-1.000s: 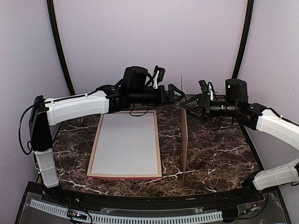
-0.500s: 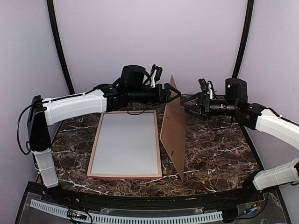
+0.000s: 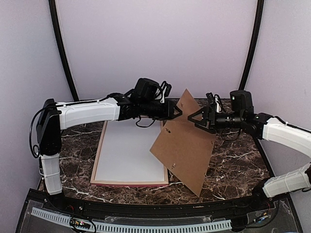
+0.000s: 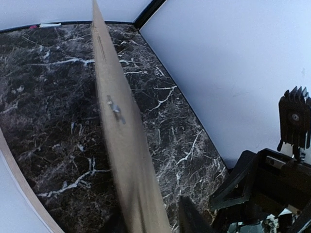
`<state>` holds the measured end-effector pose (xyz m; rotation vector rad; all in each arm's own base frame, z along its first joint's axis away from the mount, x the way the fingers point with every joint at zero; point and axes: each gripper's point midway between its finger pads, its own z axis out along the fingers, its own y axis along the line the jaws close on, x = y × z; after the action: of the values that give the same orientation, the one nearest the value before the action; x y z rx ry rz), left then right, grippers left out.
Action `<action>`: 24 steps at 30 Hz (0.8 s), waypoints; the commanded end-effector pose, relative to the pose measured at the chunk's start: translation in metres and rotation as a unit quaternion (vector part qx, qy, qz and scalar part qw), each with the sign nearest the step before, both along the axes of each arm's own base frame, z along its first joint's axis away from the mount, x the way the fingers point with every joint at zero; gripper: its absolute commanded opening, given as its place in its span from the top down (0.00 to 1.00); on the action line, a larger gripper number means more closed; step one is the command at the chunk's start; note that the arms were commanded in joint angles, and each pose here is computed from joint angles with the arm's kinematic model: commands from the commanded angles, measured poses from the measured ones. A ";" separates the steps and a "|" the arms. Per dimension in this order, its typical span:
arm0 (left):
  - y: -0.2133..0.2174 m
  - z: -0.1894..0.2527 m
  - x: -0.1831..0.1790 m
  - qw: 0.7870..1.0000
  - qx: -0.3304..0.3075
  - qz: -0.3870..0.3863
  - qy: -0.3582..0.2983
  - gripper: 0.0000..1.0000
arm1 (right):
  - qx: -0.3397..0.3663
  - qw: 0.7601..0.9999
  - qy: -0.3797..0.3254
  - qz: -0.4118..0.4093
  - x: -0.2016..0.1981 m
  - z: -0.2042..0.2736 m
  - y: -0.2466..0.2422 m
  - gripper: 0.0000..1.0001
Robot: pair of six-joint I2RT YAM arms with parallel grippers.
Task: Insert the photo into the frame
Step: Turn over the backboard.
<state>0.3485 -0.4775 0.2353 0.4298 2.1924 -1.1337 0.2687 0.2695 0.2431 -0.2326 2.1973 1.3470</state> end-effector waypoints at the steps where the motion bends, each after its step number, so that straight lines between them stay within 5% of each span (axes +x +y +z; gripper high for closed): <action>1: 0.001 0.012 -0.001 1.000 -0.008 -0.007 -0.011 0.79 | -0.014 1.000 -0.003 -0.018 0.005 -0.013 -0.012 0.18; 2: 0.002 0.009 -0.001 1.000 -0.007 -0.007 -0.010 0.89 | -0.017 1.000 -0.002 -0.022 0.005 -0.014 -0.015 0.18; 6: 0.003 0.000 0.000 1.000 -0.005 -0.008 0.000 1.00 | -0.023 0.999 0.002 -0.037 0.006 -0.020 -0.028 0.18; 13: 0.010 -0.003 -0.003 0.999 -0.030 -0.015 0.021 1.00 | -0.045 0.997 -0.002 -0.070 0.008 -0.020 -0.058 0.18; 24: 0.083 0.039 -0.010 0.978 -0.201 0.014 0.048 1.00 | -0.060 0.994 -0.010 -0.092 0.011 -0.015 -0.078 0.17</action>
<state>0.3456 -0.4180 0.1941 0.1810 2.2447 -1.3642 0.2776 0.1939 0.2253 -0.0649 2.2321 1.1374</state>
